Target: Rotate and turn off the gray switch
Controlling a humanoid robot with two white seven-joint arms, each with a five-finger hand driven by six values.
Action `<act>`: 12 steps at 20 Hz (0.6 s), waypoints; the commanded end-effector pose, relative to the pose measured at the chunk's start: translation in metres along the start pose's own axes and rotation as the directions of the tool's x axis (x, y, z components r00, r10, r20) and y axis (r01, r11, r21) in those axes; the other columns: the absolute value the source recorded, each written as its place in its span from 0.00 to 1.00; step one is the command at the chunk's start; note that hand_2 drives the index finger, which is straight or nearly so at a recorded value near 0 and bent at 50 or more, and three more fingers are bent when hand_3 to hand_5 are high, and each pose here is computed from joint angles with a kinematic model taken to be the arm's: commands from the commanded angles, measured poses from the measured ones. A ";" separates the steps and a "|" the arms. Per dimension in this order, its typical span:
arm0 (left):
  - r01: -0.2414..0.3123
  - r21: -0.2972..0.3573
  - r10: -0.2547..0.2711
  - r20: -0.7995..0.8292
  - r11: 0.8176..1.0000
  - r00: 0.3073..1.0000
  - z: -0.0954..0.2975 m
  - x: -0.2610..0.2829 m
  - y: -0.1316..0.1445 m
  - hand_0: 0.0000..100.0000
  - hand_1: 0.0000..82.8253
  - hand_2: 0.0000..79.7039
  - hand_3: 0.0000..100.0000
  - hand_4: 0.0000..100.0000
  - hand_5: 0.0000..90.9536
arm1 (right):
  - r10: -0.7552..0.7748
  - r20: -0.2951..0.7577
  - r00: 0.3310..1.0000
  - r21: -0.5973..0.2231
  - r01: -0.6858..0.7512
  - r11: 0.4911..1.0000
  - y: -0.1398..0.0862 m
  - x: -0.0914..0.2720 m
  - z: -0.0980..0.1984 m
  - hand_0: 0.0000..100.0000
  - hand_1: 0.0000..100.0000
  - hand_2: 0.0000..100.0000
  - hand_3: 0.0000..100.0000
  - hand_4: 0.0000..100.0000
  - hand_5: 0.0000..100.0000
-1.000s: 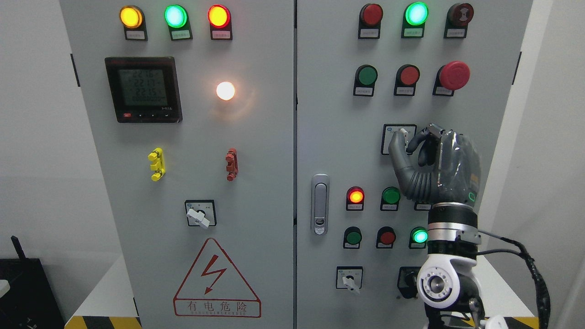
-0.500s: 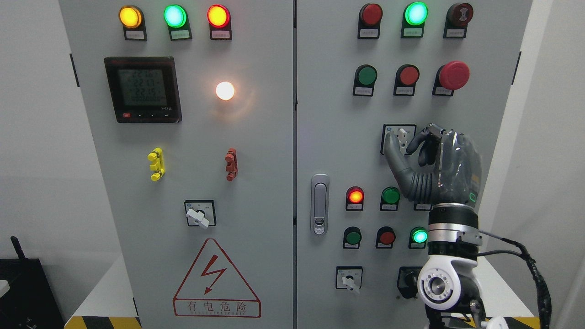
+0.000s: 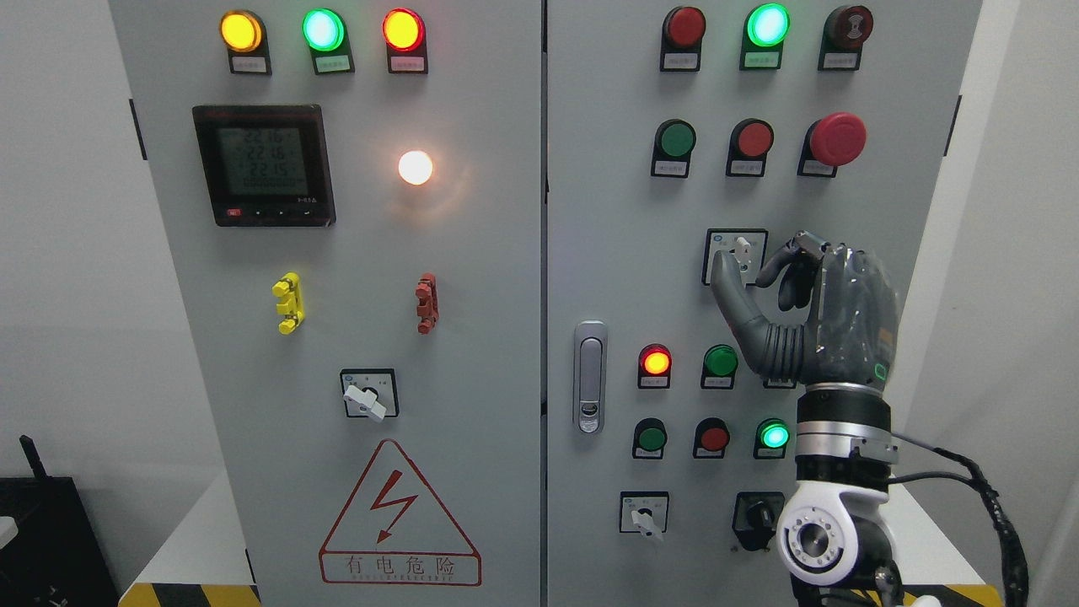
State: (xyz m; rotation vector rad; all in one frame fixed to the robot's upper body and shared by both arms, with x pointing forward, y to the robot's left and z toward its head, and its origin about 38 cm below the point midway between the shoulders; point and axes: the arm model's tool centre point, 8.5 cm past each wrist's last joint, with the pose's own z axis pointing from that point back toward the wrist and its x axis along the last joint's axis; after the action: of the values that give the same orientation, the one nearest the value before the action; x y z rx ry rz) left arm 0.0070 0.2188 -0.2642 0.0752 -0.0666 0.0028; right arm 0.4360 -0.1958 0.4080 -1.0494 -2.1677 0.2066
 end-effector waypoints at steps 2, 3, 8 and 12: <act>-0.030 0.001 0.029 0.034 1.000 0.999 -0.001 0.015 0.000 0.12 0.47 0.00 0.00 0.00 0.00 | -0.005 0.119 0.993 -0.058 0.012 0.998 -0.032 0.016 0.029 0.21 0.37 0.74 1.00 1.00 1.00; -0.029 0.001 0.029 0.032 1.000 0.999 -0.001 0.015 0.000 0.12 0.47 0.00 0.00 0.00 0.00 | 0.003 0.145 0.989 -0.065 0.006 0.998 -0.036 0.017 0.035 0.21 0.37 0.73 1.00 1.00 1.00; -0.029 0.001 0.029 0.032 1.000 0.999 -0.001 0.015 0.000 0.12 0.47 0.00 0.00 0.00 0.00 | 0.055 0.261 0.964 -0.096 -0.031 0.995 -0.052 0.014 0.059 0.20 0.36 0.63 1.00 0.94 0.94; -0.030 0.001 0.029 0.034 1.000 0.999 -0.001 0.015 0.000 0.12 0.47 0.00 0.00 0.00 0.00 | 0.072 0.329 0.942 -0.053 -0.057 0.997 -0.051 0.010 0.075 0.25 0.31 0.54 0.73 0.55 0.43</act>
State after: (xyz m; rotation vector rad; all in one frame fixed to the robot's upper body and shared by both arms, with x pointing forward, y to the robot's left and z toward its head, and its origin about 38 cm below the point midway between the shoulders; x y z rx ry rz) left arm 0.0070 0.2189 -0.2642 0.0751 -0.0664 0.0028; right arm 0.3834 -0.2011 0.3822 -1.1110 -2.3793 0.3027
